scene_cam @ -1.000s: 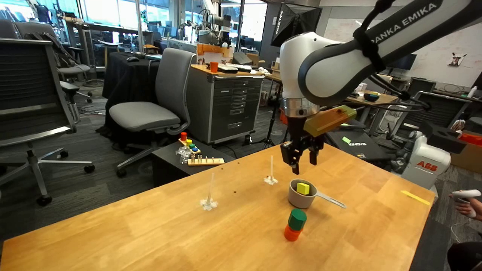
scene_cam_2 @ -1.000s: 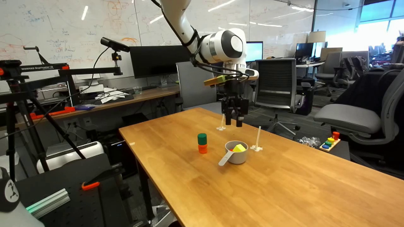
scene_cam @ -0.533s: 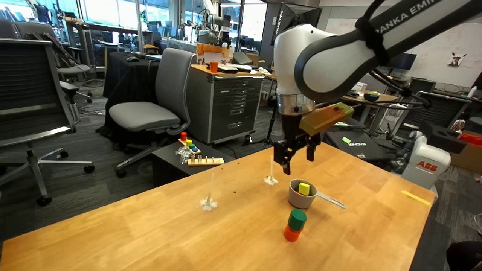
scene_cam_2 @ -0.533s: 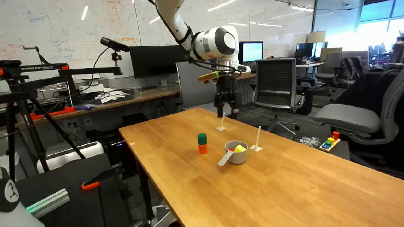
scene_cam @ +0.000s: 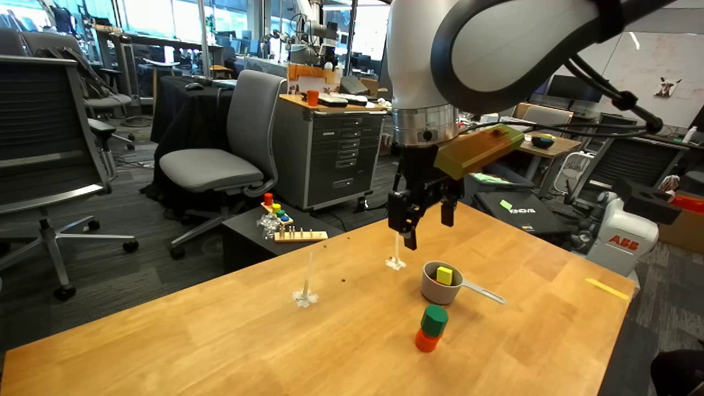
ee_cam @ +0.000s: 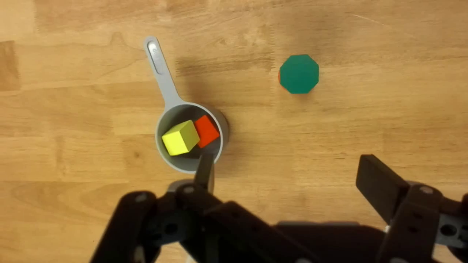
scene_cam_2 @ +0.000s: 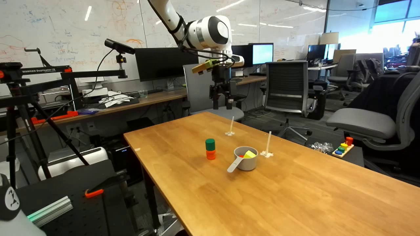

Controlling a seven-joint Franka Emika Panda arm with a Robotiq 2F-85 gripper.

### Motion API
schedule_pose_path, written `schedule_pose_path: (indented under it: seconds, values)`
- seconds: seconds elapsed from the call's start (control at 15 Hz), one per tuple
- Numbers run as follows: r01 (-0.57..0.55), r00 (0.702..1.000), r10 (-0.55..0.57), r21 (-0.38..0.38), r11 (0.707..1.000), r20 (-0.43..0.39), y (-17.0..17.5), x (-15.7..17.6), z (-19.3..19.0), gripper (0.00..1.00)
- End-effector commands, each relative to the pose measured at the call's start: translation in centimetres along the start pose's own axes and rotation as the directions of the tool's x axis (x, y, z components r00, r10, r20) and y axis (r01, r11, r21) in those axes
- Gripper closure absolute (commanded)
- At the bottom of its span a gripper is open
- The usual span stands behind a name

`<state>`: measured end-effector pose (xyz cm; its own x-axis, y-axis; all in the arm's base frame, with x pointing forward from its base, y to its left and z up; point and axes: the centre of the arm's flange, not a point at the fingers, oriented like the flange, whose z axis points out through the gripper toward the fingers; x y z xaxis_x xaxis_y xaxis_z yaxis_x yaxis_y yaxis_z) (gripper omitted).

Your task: Put the blocks in the gray pot except the last bottom block

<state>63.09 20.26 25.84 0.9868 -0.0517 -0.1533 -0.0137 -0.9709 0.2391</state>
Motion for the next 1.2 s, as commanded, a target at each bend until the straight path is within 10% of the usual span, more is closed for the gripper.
schedule_pose_path:
  seconds: [0.0, 1.13]
  values:
    - [0.022, 1.0, -0.022, -0.009, 1.0, 0.003, -0.4, -0.2, 0.6, 0.0]
    - [0.181, 0.981, -0.181, 0.004, 0.983, 0.074, -4.3, -2.4, 7.4, 0.0]
